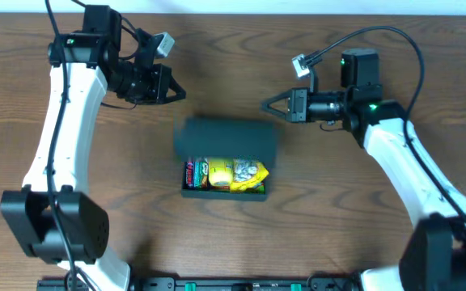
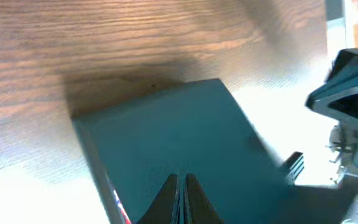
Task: Pack container
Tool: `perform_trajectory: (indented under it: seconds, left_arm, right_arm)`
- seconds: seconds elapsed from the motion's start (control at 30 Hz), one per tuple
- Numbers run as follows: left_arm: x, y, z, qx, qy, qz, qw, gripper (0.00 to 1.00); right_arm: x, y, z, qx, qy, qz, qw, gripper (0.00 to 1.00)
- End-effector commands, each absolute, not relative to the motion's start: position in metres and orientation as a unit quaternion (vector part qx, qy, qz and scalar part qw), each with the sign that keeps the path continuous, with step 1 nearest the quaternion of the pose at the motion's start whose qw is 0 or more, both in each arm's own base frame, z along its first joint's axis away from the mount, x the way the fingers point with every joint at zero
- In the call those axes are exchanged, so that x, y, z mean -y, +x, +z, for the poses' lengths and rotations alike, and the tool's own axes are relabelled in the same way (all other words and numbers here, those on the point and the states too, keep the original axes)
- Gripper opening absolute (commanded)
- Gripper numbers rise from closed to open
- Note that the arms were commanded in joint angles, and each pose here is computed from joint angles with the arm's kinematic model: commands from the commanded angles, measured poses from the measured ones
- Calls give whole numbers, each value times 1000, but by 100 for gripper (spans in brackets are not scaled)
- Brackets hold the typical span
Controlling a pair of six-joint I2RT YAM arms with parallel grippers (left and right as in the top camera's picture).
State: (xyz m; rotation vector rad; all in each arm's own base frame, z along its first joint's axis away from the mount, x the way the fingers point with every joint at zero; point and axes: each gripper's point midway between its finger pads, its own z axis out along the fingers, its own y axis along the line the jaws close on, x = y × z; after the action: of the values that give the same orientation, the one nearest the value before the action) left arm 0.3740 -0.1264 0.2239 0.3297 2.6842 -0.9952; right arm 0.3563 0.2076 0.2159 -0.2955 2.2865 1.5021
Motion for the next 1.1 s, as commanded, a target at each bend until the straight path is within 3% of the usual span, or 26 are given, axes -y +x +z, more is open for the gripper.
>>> perform_trajectory:
  seconds: [0.0, 0.37, 0.6, 0.87, 1.03, 1.07]
  left_arm:
    - [120, 365, 243, -927, 129, -316, 155, 6]
    - [107, 302, 303, -929, 139, -274, 206, 6]
    - [104, 209, 359, -903, 165, -265, 296, 6]
    - [100, 115, 318, -877, 168, -260, 368, 6]
    - [99, 91, 287, -871, 148, -268, 385, 6]
    - [99, 90, 286, -867, 144, -270, 394, 6]
  right_arm:
    - [-201, 350, 237, -818, -133, 503, 245, 1]
    - [-170, 298, 277, -853, -107, 419, 293, 1]
    - [-137, 223, 285, -882, -122, 333, 311, 1]
    - [-116, 129, 292, -853, -140, 315, 393, 1]
    - [-110, 91, 260, -848, -131, 321, 401, 1]
    - [-109, 87, 256, -847, -126, 325, 402, 7]
